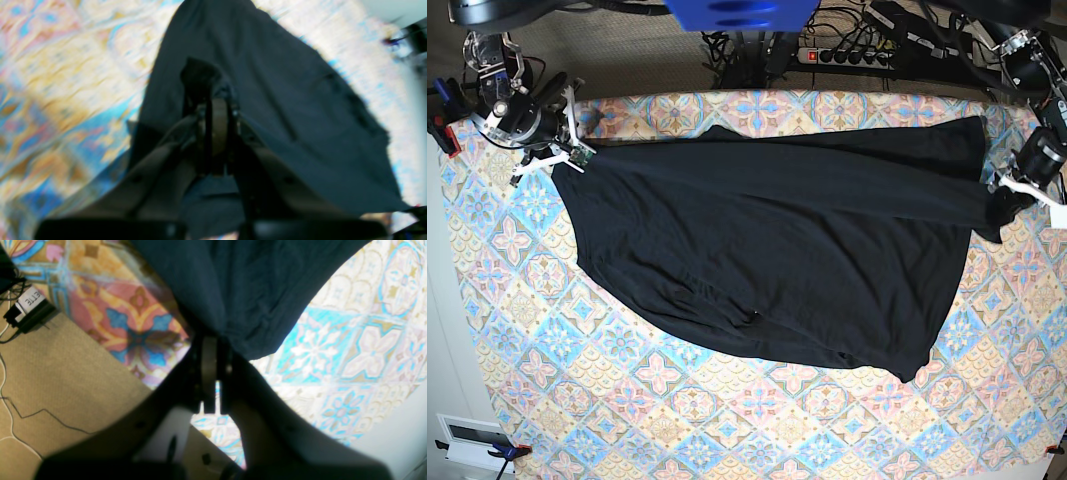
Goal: Layout the t-shirt on the table in an organized manner, then fold the t-shirt properly
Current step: 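Hold the shirt edge taut between both grippers and adjust the left grip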
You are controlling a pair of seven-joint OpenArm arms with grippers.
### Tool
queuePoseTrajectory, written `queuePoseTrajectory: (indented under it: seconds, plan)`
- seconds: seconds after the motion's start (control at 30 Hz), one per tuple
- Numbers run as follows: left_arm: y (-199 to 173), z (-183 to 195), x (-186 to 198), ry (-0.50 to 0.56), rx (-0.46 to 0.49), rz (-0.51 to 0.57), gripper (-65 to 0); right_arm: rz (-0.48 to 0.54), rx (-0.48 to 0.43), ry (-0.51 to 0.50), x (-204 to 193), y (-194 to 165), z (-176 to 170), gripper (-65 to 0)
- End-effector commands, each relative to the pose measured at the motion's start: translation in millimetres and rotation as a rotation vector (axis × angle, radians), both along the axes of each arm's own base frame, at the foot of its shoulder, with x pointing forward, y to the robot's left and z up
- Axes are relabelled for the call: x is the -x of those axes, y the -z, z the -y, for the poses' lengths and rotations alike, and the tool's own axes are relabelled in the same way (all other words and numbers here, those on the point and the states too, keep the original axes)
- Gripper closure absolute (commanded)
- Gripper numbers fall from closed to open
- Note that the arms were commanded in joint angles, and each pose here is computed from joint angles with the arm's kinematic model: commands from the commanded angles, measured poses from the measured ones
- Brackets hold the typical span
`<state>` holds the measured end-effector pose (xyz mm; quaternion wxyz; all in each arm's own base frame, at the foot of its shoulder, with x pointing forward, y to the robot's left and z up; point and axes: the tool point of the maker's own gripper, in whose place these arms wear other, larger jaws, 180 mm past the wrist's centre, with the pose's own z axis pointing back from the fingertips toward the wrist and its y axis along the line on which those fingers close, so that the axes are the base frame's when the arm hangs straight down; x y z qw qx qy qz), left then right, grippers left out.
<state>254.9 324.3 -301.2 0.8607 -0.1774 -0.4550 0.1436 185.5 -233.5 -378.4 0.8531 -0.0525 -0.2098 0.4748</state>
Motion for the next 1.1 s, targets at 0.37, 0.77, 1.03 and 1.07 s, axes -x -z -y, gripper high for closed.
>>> queuePoseTrajectory:
  seconds: [0.37, 0.77, 1.03, 1.07]
  plan:
    - [48, -37, 26, -0.084, -0.105, -0.184, -0.5, 0.025, 0.015, -0.008, -6, -7, 4, 0.0]
    - [77, -38, 55, -0.023, -0.186, -0.331, -15.2, 0.004, 0.001, -0.035, -1, -2, -6, 0.0]
    - [83, -40, 89, 0.006, -0.155, -0.404, -25.8, 0.004, -0.002, -0.039, -1, -2, -8, 0.0]
    - [83, -39, 93, 0.007, -0.142, -0.404, -25.8, 0.003, -0.002, -0.04, 0, -2, -8, 0.0]
